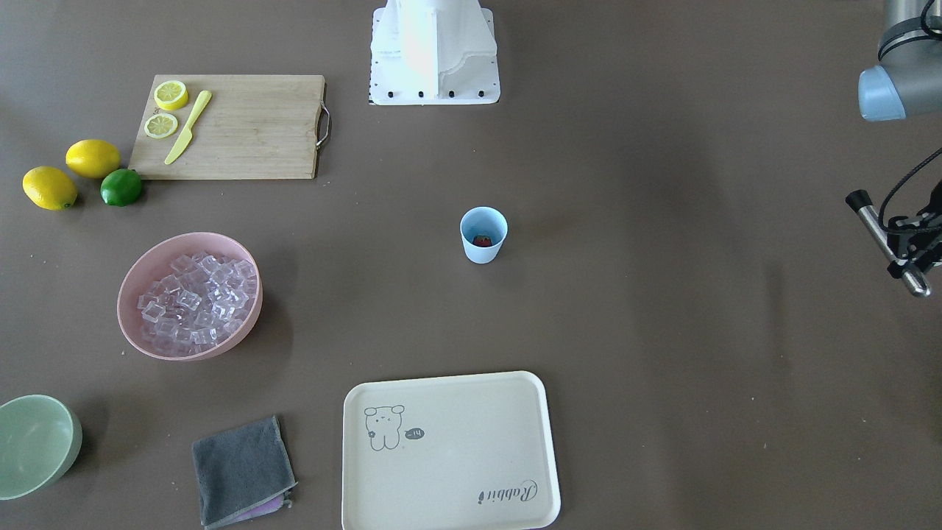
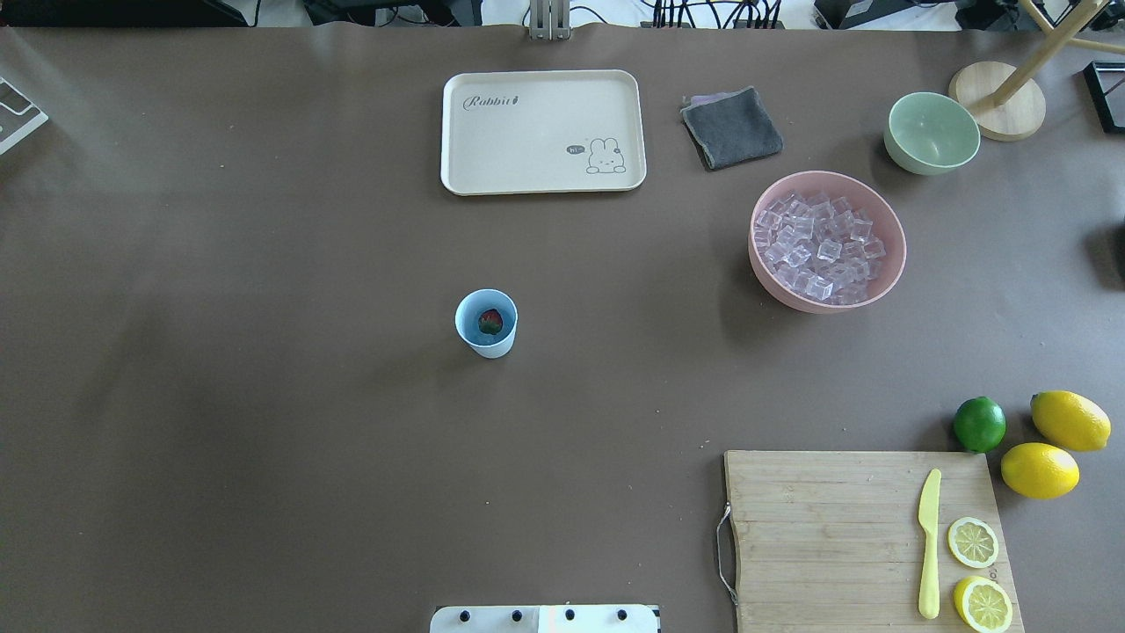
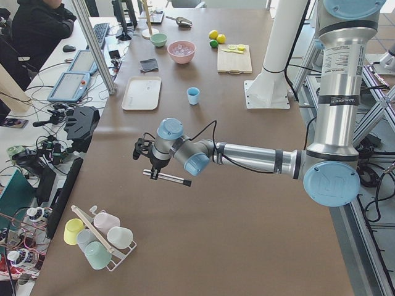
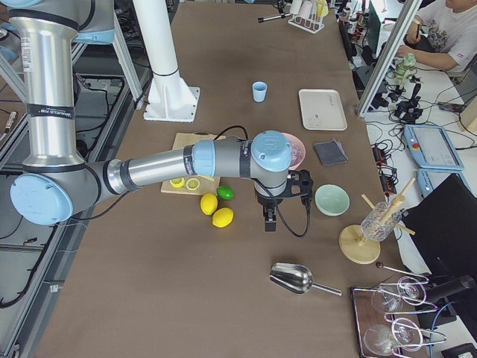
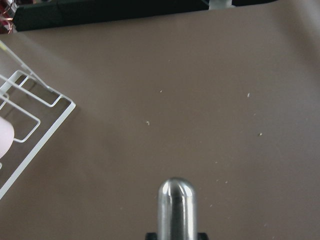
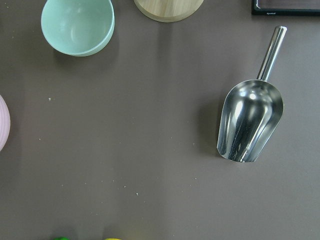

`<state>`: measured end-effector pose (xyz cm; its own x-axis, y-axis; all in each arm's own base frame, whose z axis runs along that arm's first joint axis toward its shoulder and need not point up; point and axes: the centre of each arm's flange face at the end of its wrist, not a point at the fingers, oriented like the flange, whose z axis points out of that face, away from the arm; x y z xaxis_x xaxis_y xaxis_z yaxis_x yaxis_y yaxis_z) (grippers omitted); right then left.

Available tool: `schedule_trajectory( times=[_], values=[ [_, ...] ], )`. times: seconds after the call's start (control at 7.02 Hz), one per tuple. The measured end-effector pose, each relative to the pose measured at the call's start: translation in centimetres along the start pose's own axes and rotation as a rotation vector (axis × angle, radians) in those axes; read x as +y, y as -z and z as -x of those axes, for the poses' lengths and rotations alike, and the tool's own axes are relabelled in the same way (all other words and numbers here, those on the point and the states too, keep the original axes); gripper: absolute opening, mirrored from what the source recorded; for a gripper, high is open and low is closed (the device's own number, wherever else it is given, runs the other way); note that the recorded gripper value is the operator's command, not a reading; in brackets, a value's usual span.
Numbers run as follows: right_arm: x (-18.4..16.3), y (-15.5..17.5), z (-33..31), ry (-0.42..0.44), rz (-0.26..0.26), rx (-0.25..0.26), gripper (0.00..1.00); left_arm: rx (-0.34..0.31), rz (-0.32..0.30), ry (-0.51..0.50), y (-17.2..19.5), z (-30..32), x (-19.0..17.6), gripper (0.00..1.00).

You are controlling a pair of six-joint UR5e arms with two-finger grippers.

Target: Mash ice and strawberries in cup

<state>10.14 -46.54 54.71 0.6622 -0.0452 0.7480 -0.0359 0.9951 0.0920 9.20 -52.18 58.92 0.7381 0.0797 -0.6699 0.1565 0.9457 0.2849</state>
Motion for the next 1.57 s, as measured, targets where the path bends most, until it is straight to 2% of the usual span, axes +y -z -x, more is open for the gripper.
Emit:
schedule_trajectory(
  times=[0.14, 0.28, 0.57, 0.85, 1.0, 1.28, 1.57],
  values=[
    [0.3, 0.0, -0.1, 0.002, -0.001, 0.002, 0.99, -0.002, 0.044, -0.004, -2.0, 0.2, 1.2, 0.00],
    [0.3, 0.1, 0.0, 0.008, -0.003, 0.006, 0.99, -0.005, 0.073, -0.006, -4.1, -0.1, 0.8, 0.00],
    [-0.7, 0.7, 0.5, 0.018, -0.016, 0.017, 0.99, -0.007, 0.096, -0.009, -6.8, -1.1, -1.1, 0.00],
    [-1.3, 1.8, 0.4, 0.017, -0.036, 0.037, 0.99, -0.003, 0.125, -0.041, -8.6, -2.8, -0.5, 0.49],
    [-1.2, 2.2, 0.0, 0.012, -0.043, 0.052, 0.99, 0.001, 0.136, -0.051, -9.1, -3.4, -0.1, 0.98],
    [-1.0, 2.3, -0.5, 0.005, -0.043, 0.074, 0.99, 0.008, 0.129, -0.053, -9.0, -4.2, -0.7, 0.98],
    [-0.9, 2.2, -1.0, 0.004, -0.037, 0.103, 0.99, 0.032, 0.075, -0.007, -5.5, -3.8, -5.4, 0.98]
  ],
)
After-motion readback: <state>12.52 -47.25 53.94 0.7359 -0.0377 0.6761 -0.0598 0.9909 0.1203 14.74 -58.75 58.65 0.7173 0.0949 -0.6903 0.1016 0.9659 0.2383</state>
